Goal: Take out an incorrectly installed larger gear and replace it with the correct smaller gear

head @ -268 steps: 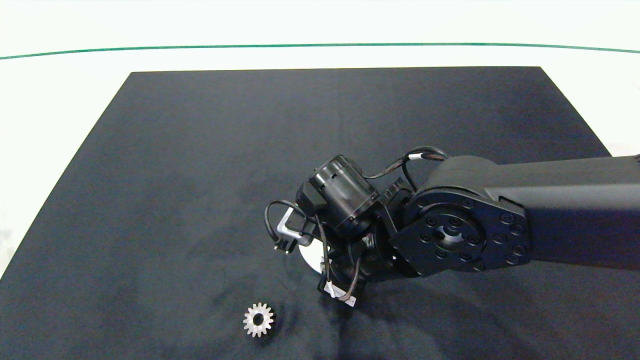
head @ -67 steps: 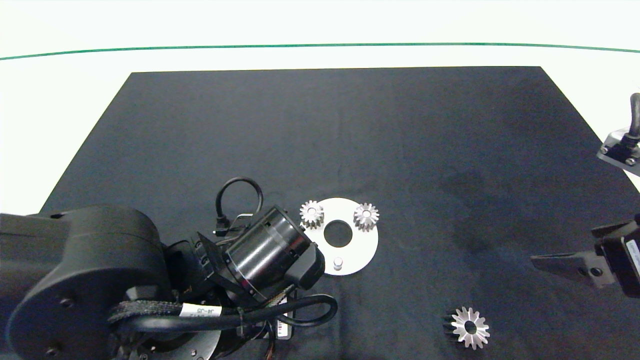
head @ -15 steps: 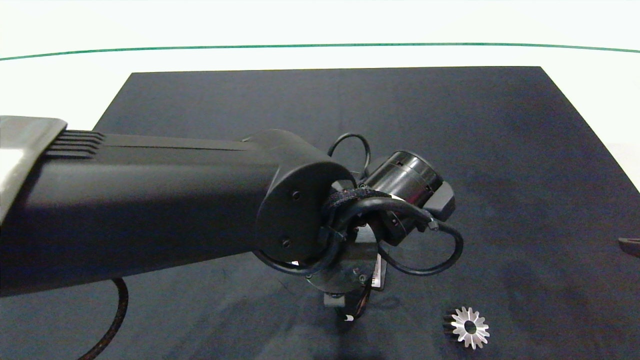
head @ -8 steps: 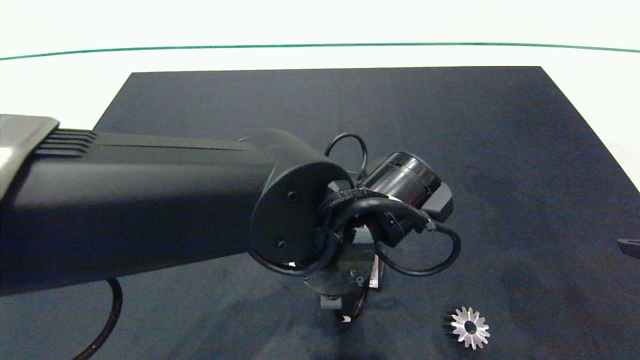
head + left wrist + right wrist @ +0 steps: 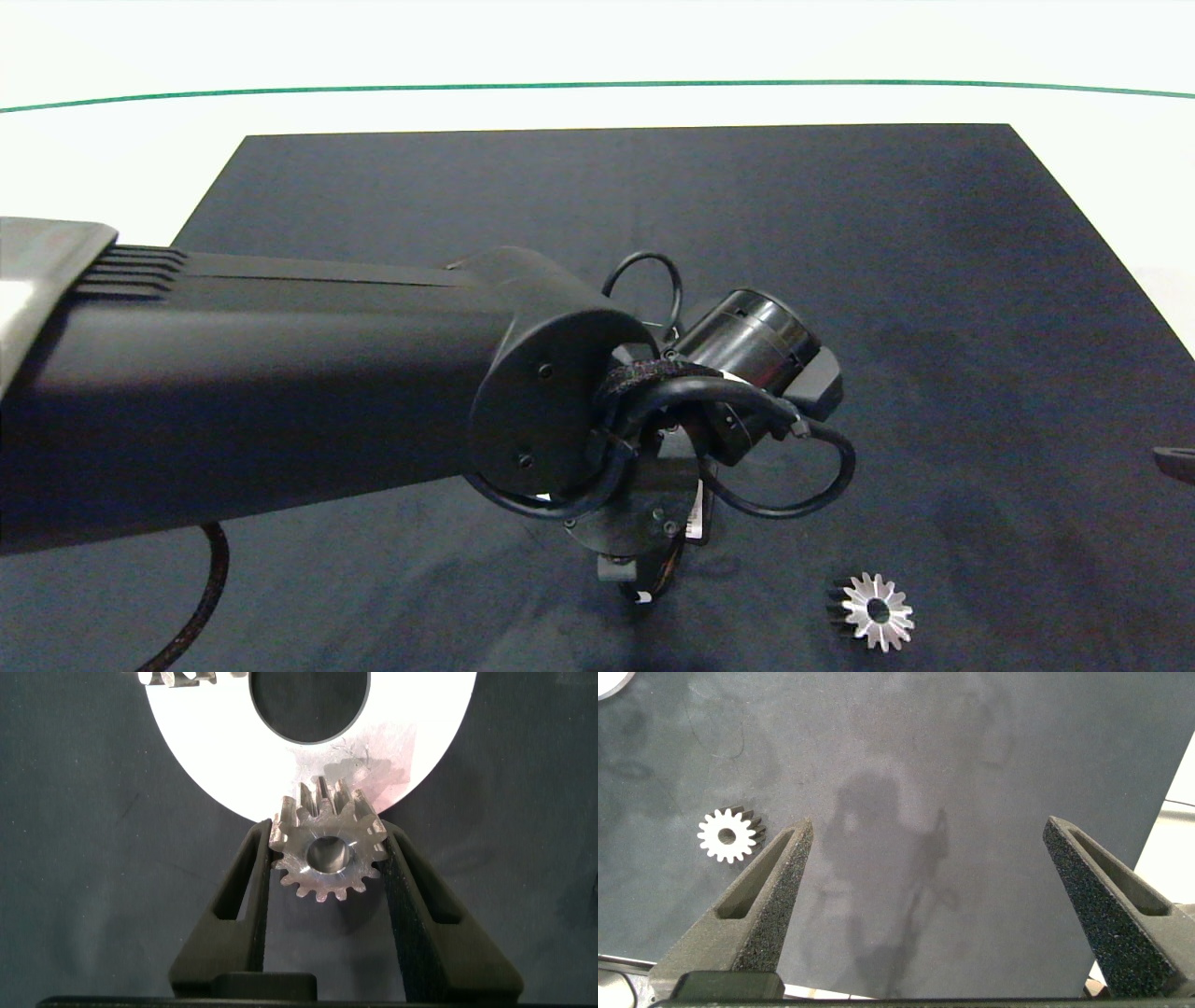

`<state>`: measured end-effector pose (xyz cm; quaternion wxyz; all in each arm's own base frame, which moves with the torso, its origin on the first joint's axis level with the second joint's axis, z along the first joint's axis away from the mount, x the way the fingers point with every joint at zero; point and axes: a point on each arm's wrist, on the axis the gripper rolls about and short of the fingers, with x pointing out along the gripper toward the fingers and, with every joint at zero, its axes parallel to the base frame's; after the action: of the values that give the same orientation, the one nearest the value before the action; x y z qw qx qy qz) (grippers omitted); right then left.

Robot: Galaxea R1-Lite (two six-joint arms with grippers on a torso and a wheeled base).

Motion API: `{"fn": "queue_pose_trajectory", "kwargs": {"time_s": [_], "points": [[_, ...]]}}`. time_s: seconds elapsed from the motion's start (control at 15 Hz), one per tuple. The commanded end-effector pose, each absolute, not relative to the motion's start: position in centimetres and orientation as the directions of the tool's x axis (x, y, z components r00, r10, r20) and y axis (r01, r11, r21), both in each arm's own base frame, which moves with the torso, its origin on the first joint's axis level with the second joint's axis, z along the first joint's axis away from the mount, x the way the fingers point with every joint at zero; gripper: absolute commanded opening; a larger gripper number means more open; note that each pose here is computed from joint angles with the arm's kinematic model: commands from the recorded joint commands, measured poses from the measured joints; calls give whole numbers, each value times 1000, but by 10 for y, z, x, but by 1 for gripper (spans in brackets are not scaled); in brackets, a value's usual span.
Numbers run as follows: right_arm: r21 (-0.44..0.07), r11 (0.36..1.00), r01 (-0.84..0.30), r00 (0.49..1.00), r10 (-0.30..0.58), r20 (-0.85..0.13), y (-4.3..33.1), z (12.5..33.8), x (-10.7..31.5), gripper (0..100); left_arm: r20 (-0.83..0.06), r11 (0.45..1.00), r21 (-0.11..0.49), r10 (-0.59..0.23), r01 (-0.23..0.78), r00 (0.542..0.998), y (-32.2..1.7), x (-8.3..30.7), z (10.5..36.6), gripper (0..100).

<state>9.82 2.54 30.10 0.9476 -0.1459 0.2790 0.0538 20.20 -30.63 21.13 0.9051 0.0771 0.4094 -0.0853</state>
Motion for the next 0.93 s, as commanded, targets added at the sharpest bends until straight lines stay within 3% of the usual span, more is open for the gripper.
{"fn": "queue_pose_trajectory", "kwargs": {"time_s": [0.07,0.47,0.53,0.93], "points": [[-248,951,-185,836,20,-548,25,301,98,100,-757,974,76,-83,213,649,-307,203,209,16],[-252,949,-188,836,19,-549,25,300,98,100,-758,974,76,-82,212,647,-307,202,209,16],[-252,949,-188,836,19,-549,25,300,98,100,-757,974,75,-83,212,648,-307,202,209,100],[-252,949,-188,836,19,-549,26,300,99,100,-756,974,73,-85,214,649,-306,201,211,100]]}}
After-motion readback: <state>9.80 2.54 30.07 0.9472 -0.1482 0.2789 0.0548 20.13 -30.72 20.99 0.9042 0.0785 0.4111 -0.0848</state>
